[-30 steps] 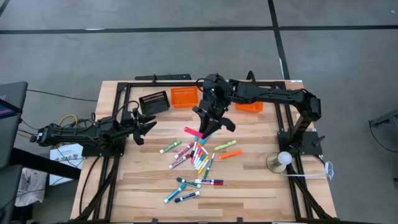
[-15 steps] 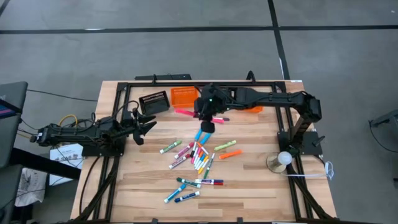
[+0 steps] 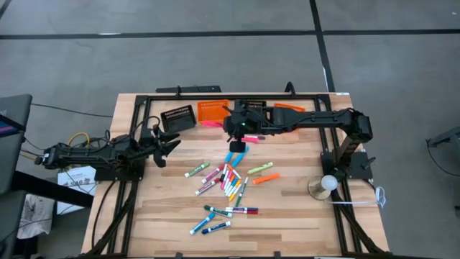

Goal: Pick & Place Markers
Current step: Put the bottom pink highlighter into the left black bin

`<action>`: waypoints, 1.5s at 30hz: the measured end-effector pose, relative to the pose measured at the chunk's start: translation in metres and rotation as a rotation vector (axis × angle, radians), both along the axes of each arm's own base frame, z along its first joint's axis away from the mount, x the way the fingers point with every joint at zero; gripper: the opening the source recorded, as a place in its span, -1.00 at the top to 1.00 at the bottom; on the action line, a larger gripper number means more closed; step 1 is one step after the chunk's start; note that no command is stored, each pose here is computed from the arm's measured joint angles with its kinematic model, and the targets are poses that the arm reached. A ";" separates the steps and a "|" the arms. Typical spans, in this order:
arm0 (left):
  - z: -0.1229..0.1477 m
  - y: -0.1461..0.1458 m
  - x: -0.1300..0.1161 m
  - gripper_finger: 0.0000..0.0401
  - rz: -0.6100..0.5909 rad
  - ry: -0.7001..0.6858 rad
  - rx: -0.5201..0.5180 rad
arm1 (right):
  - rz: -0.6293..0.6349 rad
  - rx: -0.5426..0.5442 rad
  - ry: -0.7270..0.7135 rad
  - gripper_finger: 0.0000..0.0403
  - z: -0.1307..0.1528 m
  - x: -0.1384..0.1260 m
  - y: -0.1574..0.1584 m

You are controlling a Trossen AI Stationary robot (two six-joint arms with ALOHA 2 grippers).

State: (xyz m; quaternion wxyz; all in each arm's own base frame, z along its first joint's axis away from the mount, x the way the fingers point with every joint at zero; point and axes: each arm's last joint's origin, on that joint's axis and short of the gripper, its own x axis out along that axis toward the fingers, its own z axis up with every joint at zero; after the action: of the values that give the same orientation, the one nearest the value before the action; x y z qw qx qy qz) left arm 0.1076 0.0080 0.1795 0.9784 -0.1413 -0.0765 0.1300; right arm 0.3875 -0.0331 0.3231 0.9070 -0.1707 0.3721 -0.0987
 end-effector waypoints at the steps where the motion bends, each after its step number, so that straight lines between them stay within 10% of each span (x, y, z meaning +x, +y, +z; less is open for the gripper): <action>1: 0.000 0.000 0.000 0.19 0.000 -0.003 0.000 | 0.000 0.000 -0.009 0.69 0.001 0.001 0.000; 10: 0.019 0.001 -0.004 0.19 0.025 -0.230 -0.076 | 0.063 0.096 -0.128 0.69 0.004 0.011 -0.001; 26: 0.066 0.002 0.031 0.19 0.072 -0.084 0.107 | 0.112 0.442 -0.349 0.69 -0.014 0.046 -0.019; 45: 0.085 0.001 0.054 0.19 0.061 -0.072 0.147 | 0.122 0.447 -0.422 0.69 -0.010 0.050 -0.021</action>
State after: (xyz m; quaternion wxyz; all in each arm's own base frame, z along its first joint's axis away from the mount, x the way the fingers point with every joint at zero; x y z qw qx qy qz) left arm 0.1617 0.0094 0.2649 0.9783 -0.0712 -0.1254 0.1487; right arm 0.4371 -0.0542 0.3133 0.9835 0.0352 0.1775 0.0069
